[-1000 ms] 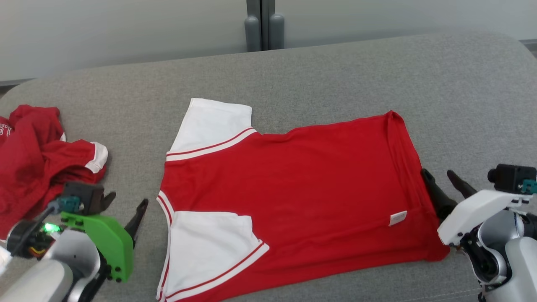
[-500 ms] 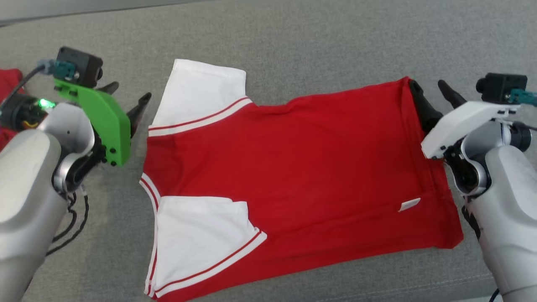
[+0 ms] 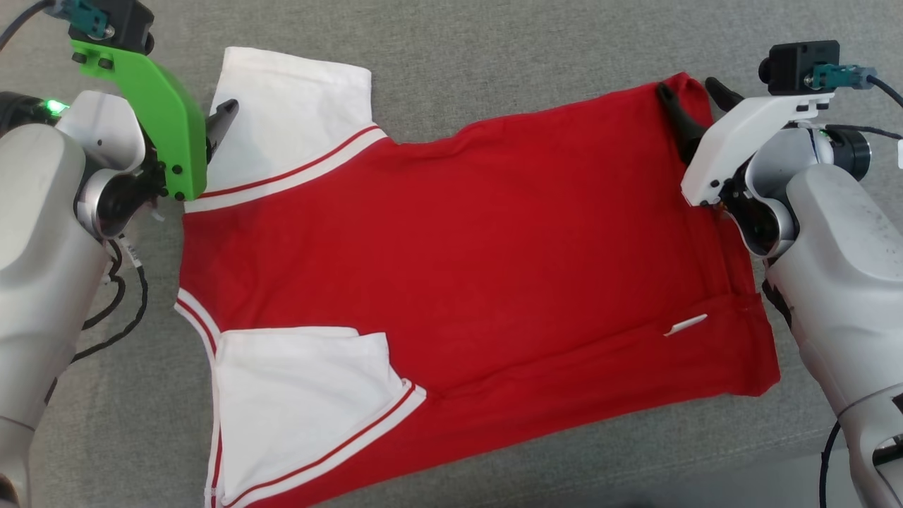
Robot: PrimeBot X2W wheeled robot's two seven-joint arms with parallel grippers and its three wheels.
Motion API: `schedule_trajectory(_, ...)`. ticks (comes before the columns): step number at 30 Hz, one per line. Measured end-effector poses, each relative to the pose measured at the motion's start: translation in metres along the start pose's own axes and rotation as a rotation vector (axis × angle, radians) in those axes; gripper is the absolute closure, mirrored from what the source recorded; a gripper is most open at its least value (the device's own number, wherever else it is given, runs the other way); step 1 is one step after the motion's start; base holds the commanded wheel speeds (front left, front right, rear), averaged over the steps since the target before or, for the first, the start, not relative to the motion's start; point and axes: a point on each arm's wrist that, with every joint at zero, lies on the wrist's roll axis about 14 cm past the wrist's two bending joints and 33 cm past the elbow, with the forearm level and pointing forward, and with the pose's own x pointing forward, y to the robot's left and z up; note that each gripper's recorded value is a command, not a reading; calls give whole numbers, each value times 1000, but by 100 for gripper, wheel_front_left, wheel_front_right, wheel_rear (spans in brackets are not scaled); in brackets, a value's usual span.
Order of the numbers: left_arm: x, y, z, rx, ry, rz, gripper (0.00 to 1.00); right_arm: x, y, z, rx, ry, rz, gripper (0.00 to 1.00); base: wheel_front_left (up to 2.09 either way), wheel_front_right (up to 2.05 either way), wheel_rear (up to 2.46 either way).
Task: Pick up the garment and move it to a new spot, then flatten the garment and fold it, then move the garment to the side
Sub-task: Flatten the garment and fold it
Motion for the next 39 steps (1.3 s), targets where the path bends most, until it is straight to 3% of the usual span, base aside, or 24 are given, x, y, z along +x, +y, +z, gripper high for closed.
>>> schedule_trajectory(5,17,-11,-2,-13,42,-57,0,7,-6,-5,-13,23,-6,0,0,0,0)
schedule_trajectory(8,23,3,1,-22,46,-32,0,12,-5,-6,-12,34,5,2,0,0,0)
schedule_trajectory(11,30,18,4,-18,49,2,0,16,-6,-7,-18,43,12,25,0,0,0)
schedule_trajectory(14,39,14,6,-41,53,-18,0,18,-7,-11,-24,57,17,27,0,0,0)
schedule_trajectory(16,44,9,8,-50,57,-42,0,19,-7,-13,-35,68,23,35,0,0,0)
schedule_trajectory(17,46,8,9,-44,58,-46,0,19,-7,-15,-41,74,25,47,0,0,0)
schedule_trajectory(20,51,4,6,-44,87,-64,0,19,-10,-19,-50,90,26,67,0,0,0)
schedule_trajectory(21,52,2,5,-45,100,-72,0,18,-10,-20,-49,91,27,84,0,0,0)
schedule_trajectory(22,52,2,4,-47,110,-77,42,18,-11,-20,-49,92,27,99,0,0,0)
schedule_trajectory(23,51,0,3,-43,120,-82,60,17,-10,-21,-49,95,29,100,0,0,0)
schedule_trajectory(24,51,-1,4,-40,121,-86,100,17,-10,-21,-49,95,31,100,0,0,0)
schedule_trajectory(39,21,4,28,21,-16,-34,100,-4,-21,12,-29,-116,-13,100,0,0,0)
